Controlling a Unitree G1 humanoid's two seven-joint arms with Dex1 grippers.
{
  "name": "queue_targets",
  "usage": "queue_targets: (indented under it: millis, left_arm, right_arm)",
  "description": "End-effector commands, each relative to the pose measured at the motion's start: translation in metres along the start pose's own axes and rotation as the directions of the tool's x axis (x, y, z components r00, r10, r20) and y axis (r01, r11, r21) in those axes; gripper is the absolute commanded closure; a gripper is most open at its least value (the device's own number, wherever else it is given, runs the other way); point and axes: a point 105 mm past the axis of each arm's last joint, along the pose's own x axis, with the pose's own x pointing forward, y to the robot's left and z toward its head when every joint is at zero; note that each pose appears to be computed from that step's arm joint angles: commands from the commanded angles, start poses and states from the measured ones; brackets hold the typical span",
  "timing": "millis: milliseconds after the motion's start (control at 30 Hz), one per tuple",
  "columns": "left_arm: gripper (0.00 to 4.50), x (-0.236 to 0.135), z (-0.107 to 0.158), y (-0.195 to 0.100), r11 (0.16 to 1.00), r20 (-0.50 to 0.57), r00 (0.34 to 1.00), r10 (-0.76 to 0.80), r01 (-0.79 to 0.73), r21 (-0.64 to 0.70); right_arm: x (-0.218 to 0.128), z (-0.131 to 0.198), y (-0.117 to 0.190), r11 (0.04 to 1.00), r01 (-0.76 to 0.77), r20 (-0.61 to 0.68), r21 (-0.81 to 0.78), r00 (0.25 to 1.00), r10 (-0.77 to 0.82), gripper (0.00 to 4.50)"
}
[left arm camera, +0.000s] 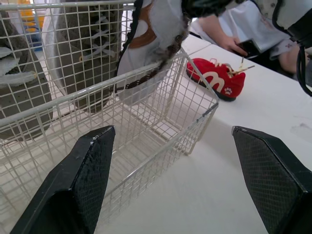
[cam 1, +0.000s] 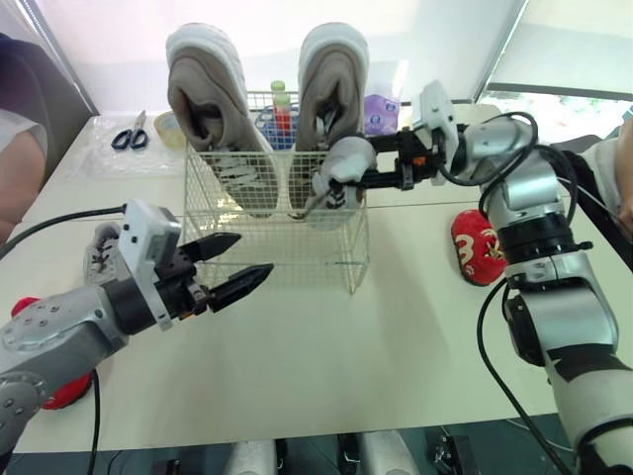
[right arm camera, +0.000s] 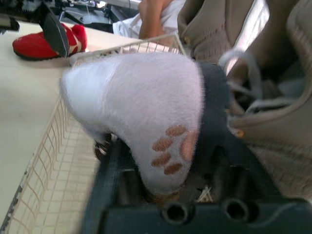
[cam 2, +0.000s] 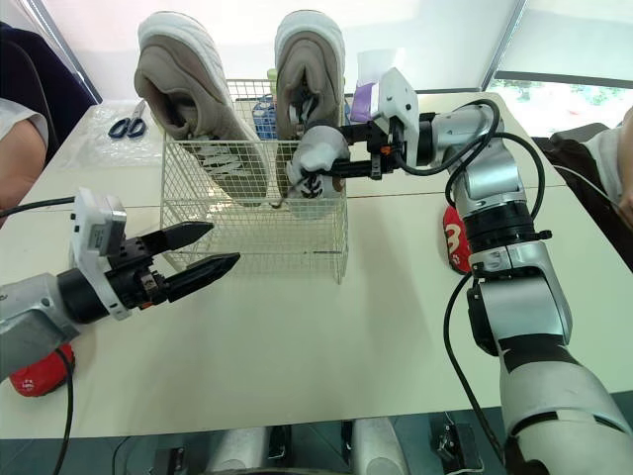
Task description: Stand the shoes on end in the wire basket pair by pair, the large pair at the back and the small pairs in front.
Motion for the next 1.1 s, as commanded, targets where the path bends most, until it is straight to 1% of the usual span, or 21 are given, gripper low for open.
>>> queue_targets:
  millis: [33, 67, 267, 400, 467, 533, 600, 667, 733, 800, 867, 900, 933, 967, 1000, 1033, 1067, 1100]
  left_arm:
    - [0.55, -0.001, 0.0, -0.001, 1.0, 0.005, 1.0, 0.002, -0.002, 0.01]
    - [0.55, -0.002, -0.001, 0.0, 1.0, 0.003, 1.0, 0.006, -0.006, 0.008]
    - [0.55, -0.006, -0.004, 0.004, 1.0, -0.001, 1.0, 0.025, -0.025, 0.004]
    - [0.55, -0.011, -0.004, 0.009, 0.999, -0.002, 0.999, 0.038, -0.038, -0.007]
    - [0.55, -0.017, 0.004, 0.014, 0.998, 0.027, 0.998, 0.049, -0.049, -0.028]
    - [0.55, -0.026, 0.017, 0.021, 0.996, 0.067, 0.996, 0.066, -0.062, -0.057]
    - [0.04, -0.038, 0.027, 0.03, 0.994, 0.083, 0.992, 0.092, -0.086, -0.069]
    - [0.02, -0.052, 0.031, 0.045, 0.987, 0.065, 0.986, 0.154, -0.151, -0.051]
    - [0.02, -0.075, 0.034, 0.078, 0.949, 0.042, 0.948, 0.316, -0.316, -0.007]
    - [0.02, -0.101, 0.034, 0.105, 0.895, 0.016, 0.895, 0.445, -0.445, 0.003]
    - [0.02, -0.126, 0.03, 0.128, 0.834, -0.025, 0.833, 0.552, -0.552, -0.002]
    - [0.02, -0.139, 0.025, 0.143, 0.787, -0.069, 0.785, 0.616, -0.616, 0.017]
    - [0.02, -0.149, 0.019, 0.156, 0.741, -0.122, 0.733, 0.669, -0.669, 0.048]
    - [0.02, -0.161, 0.011, 0.169, 0.688, -0.183, 0.667, 0.722, -0.719, 0.095]
    - [0.02, -0.17, 0.004, 0.179, 0.65, -0.228, 0.615, 0.755, -0.749, 0.128]
    - [0.02, -0.175, -0.003, 0.186, 0.632, -0.276, 0.584, 0.764, -0.762, 0.139]
    - [0.02, -0.176, -0.009, 0.19, 0.629, -0.316, 0.568, 0.76, -0.765, 0.14]
    - [0.02, -0.174, -0.014, 0.192, 0.636, -0.346, 0.565, 0.749, -0.759, 0.137]
  right_arm:
    - [-0.009, 0.02, -0.009, 0.997, 0.042, 0.037, -0.066, 0.999, -0.04, 0.31]
    - [-0.012, 0.02, -0.009, 0.997, 0.043, 0.035, -0.061, 0.999, -0.041, 0.05]
    - [-0.026, 0.024, -0.003, 0.996, 0.062, 0.022, -0.062, 0.998, -0.061, 0.05]
    - [-0.041, 0.033, 0.001, 0.993, 0.104, 0.003, -0.057, 0.995, -0.104, 0.05]
    - [-0.053, 0.042, 0.0, 0.99, 0.137, -0.007, -0.038, 0.991, -0.137, 0.05]
    - [-0.065, 0.057, 0.0, 0.987, 0.161, 0.028, 0.0, 0.987, -0.161, 0.05]
    - [-0.07, 0.073, 0.002, 0.986, 0.162, 0.093, 0.033, 0.982, -0.164, 0.0]
    - [-0.071, 0.085, 0.007, 0.989, 0.136, 0.141, 0.063, 0.98, -0.144, 0.0]
    - [-0.065, 0.097, 0.017, 0.992, 0.065, 0.201, 0.109, 0.976, -0.086, 0.0]
    - [-0.053, 0.102, 0.04, 0.982, -0.08, 0.235, 0.169, 0.971, 0.038, 0.0]
    - [-0.039, 0.09, 0.078, 0.935, -0.272, 0.191, 0.228, 0.954, 0.231, 0.0]
    - [-0.033, 0.076, 0.096, 0.911, -0.33, 0.133, 0.247, 0.943, 0.305, 0.0]
    - [-0.03, 0.066, 0.107, 0.895, -0.359, 0.089, 0.264, 0.933, 0.348, 0.0]
    - [-0.026, 0.053, 0.115, 0.888, -0.37, 0.043, 0.274, 0.927, 0.373, 0.0]
    - [-0.023, 0.046, 0.121, 0.881, -0.381, 0.026, 0.281, 0.92, 0.39, 0.0]
    - [-0.02, 0.043, 0.126, 0.873, -0.397, 0.026, 0.283, 0.913, 0.406, 0.0]
    - [-0.016, 0.042, 0.13, 0.87, -0.409, 0.032, 0.276, 0.908, 0.417, 0.0]
    - [-0.012, 0.043, 0.132, 0.869, -0.415, 0.044, 0.269, 0.907, 0.42, 0.0]
